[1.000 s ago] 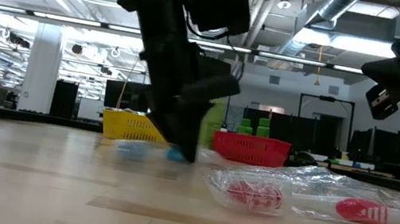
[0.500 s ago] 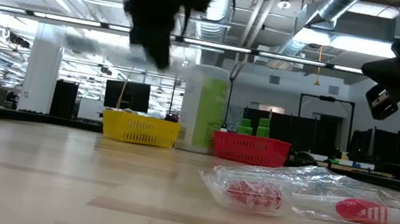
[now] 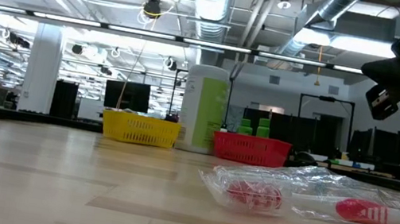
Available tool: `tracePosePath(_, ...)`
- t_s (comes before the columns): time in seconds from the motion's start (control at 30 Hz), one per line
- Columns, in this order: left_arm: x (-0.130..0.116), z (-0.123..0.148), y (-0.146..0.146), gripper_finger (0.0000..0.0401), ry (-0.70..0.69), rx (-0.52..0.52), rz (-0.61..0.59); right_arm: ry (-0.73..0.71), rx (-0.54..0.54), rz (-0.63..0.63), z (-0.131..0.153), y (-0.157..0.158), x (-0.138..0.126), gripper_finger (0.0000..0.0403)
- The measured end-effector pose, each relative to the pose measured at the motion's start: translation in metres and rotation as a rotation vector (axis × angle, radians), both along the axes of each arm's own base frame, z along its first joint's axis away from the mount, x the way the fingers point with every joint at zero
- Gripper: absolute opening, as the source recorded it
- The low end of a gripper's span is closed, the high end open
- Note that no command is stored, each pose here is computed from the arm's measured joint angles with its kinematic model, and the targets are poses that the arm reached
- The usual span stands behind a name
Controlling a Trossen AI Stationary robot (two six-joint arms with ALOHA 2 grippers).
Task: Pick & Place Travel size toiletries
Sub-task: Put the top blue toothbrush into the transparent bin
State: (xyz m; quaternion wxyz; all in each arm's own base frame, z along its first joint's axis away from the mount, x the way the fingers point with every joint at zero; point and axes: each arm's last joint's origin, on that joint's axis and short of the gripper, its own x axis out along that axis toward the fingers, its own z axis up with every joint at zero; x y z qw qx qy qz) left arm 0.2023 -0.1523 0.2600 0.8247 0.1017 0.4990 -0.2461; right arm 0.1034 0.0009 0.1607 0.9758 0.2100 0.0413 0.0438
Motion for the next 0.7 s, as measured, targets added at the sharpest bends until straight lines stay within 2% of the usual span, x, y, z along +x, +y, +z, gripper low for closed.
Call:
tracePosePath(0.17,-0.017,-0.023,-0.014,0.0014,0.031,-0.017,0.025,0.001,0.0,0.0,0.0,0.0,0.0,0.0007)
tracePosePath(0.37,-0.004,-0.041,-0.032,0.0014,0.037,-0.051,0.043,0.001,0.0,0.0,0.0,0.0,0.0,0.0007)
tracePosePath(0.57,0.002,-0.068,-0.041,0.0013,0.177,-0.056,0.093,0.001,0.0,0.0,0.0,0.0,0.0,0.0007)
tracePosePath(0.7,0.004,-0.075,-0.043,0.0018,0.194,-0.043,0.092,0.001,0.0,0.0,0.0,0.0,0.0,0.0007)
